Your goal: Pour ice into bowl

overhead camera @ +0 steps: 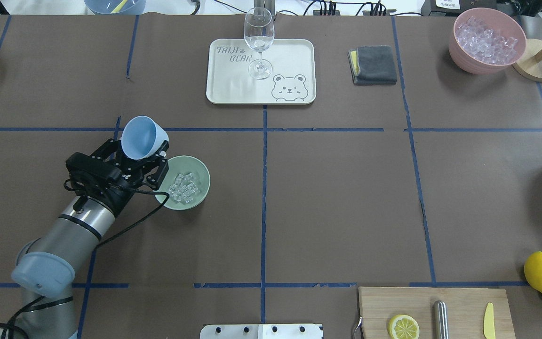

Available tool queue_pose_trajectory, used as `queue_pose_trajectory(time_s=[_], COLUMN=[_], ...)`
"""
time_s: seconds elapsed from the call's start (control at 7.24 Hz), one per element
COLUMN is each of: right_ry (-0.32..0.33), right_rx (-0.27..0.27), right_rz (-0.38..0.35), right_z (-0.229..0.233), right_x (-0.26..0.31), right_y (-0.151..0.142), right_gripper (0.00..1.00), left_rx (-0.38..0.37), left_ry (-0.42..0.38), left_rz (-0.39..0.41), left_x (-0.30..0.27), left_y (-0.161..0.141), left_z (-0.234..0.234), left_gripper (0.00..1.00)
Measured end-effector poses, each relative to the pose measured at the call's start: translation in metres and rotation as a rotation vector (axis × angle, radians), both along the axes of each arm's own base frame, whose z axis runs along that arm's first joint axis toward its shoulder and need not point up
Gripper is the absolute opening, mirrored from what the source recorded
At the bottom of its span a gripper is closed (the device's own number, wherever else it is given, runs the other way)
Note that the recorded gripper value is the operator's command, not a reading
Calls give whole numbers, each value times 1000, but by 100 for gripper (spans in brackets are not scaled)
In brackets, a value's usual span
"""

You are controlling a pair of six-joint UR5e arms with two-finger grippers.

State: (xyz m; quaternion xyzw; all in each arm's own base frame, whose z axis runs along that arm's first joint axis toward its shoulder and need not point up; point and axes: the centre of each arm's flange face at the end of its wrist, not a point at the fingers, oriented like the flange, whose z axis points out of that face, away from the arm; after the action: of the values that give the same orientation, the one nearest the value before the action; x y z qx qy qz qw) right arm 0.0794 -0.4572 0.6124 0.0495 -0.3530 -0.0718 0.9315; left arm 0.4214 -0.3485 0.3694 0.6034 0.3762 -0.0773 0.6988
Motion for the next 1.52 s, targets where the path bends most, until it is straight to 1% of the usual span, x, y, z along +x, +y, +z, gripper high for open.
queue_pose_trajectory(time_s=[0.14, 0.41, 0.55, 0.83, 0.97, 1.24, 1.38, 1.52], right_ry=[0, 0, 0, 0, 0, 0, 0, 0], right_rx=[0, 0, 1, 3, 4, 5, 5, 5], right_rz=[0, 1, 1, 1, 1, 1, 1, 1], right_z=[0, -1, -1, -2, -2, -2, -2, -2], right_x=[0, 0, 0, 0, 0, 0, 0, 0], right_y=[0, 0, 0, -1, -1, -1, -1, -1], right_gripper=[100, 100, 100, 100, 100, 100, 100, 100], left_rx=[-51, -192, -263, -369, -408, -444, -451, -455], left_ry=[2, 38, 37, 20, 6, -25, -36, -42], left_rz=[25, 50, 42, 5, -11, -22, -21, -18], left_x=[-21, -74, -102, -140, -145, -147, -147, -147], left_y=[-12, -29, -28, -17, -16, -14, -13, -13], left_z=[29, 92, 129, 188, 217, 250, 258, 262], left_gripper=[0, 0, 0, 0, 0, 0, 6, 19])
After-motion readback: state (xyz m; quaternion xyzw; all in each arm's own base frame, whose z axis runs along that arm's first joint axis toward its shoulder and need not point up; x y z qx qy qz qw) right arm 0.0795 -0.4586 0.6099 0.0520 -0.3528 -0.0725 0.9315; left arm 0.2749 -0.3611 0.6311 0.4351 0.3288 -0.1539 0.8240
